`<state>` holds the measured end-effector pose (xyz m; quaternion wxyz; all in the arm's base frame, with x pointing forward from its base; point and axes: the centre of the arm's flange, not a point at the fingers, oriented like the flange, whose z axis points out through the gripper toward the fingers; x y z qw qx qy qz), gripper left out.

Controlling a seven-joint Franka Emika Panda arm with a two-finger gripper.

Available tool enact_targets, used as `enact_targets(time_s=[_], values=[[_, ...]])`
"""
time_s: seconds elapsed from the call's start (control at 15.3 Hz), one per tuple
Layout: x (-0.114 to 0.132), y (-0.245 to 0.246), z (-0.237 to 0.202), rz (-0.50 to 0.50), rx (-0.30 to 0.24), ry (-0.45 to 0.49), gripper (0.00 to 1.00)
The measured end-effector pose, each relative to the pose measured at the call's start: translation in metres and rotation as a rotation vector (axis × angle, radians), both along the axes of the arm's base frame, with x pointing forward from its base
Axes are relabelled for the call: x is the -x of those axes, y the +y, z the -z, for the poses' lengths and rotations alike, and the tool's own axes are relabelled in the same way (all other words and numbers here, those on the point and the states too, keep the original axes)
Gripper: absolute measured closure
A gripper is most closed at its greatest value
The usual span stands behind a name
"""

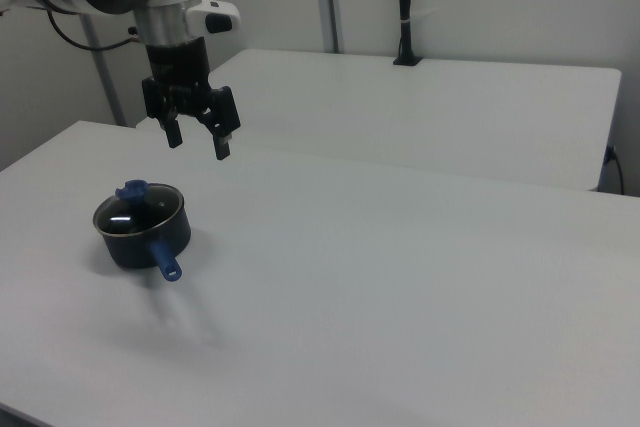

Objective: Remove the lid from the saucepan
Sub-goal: 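Move the gripper over the saucepan's glass lid knob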

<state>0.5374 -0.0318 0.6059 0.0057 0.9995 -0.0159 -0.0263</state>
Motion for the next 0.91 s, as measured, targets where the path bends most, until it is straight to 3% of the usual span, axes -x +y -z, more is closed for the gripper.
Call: enact_targets(time_s=[0.39,0.65,0.91], values=[[-0.006,0.013,0.010,-0.023,-0.002,0.019,0.00],[-0.021,0.026,0.023,-0.020,0.002,-0.009,0.00],[-0.035,0.053,0.049,-0.045,0.002,0.020,0.00]])
